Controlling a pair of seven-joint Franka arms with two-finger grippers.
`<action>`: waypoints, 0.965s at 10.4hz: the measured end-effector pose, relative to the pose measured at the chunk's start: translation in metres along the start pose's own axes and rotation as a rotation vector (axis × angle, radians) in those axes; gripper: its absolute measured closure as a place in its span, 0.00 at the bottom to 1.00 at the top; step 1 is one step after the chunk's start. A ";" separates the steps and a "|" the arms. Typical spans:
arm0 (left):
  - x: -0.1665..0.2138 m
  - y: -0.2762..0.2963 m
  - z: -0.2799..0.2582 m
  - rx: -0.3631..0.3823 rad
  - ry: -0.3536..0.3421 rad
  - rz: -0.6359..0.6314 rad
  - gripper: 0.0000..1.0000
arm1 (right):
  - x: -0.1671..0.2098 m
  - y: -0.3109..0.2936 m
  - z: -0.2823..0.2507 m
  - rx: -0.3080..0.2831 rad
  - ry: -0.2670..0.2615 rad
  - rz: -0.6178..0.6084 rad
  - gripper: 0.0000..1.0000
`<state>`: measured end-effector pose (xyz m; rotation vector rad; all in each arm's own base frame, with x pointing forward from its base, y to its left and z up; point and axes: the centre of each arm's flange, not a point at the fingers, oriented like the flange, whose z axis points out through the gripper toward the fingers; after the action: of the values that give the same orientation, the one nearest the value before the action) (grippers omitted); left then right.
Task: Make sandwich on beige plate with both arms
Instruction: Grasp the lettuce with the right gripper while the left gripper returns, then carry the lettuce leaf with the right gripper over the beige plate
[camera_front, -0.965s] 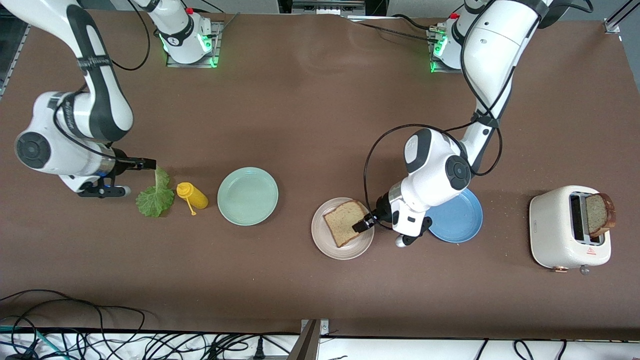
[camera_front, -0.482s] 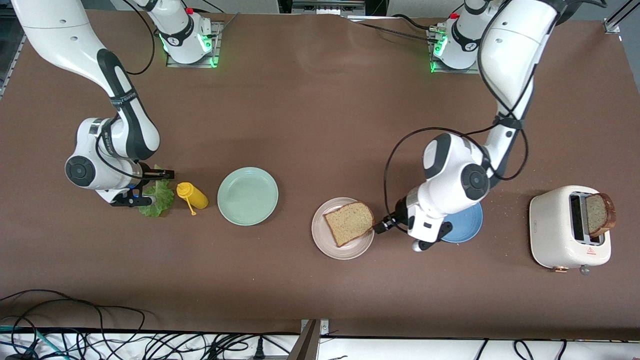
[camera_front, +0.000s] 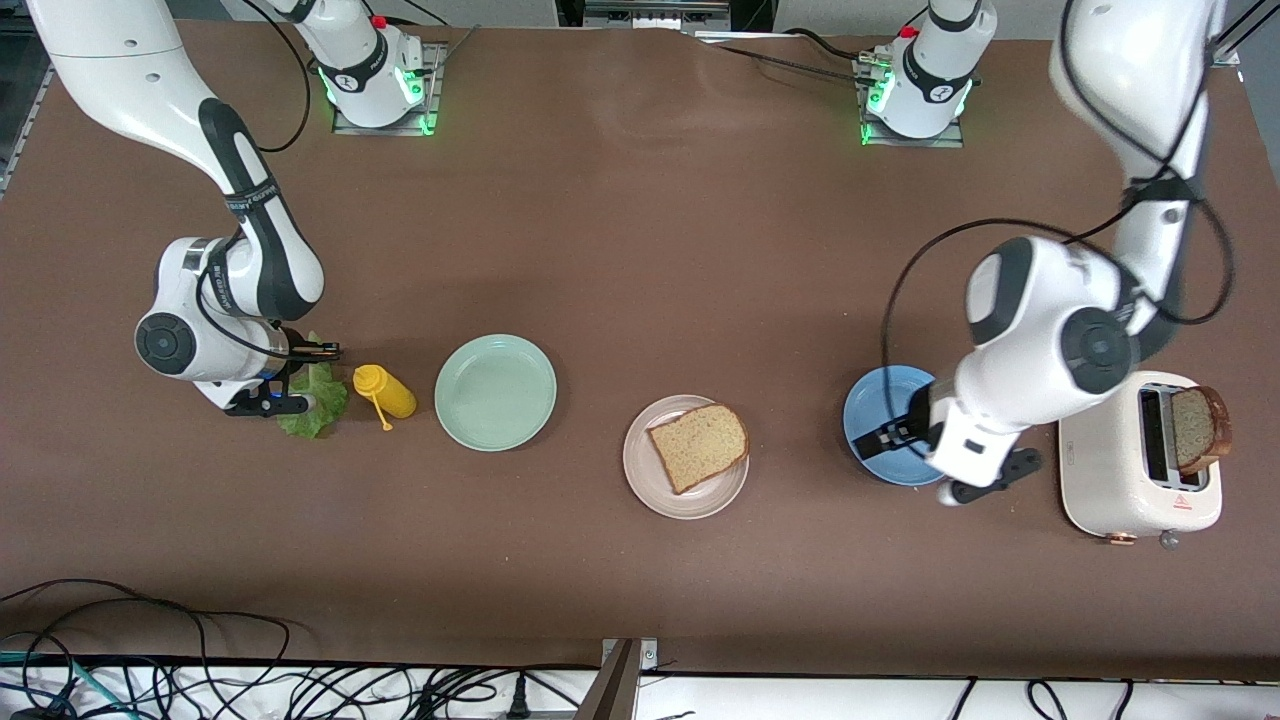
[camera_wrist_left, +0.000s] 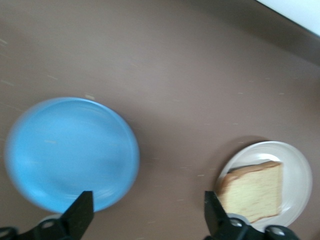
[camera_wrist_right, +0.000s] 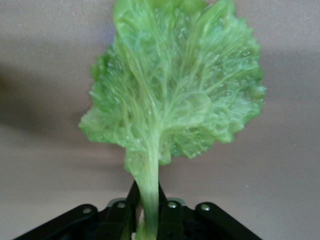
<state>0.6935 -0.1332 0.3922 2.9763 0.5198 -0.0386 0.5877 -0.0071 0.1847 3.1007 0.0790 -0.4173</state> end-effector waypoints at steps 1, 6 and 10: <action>0.004 -0.024 -0.026 0.040 0.002 0.054 0.00 | 0.001 0.000 -0.004 0.000 0.003 0.000 0.94; -0.018 -0.106 -0.153 0.148 0.000 0.249 0.00 | 0.000 -0.007 -0.089 0.005 -0.052 -0.012 0.94; -0.031 -0.113 -0.160 0.159 -0.014 0.261 0.00 | -0.015 -0.037 -0.201 -0.005 -0.058 0.018 0.94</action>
<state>0.6270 -0.0187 0.5393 3.1690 0.1279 -0.0805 0.6247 0.0329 0.3819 3.0787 0.0509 -0.5053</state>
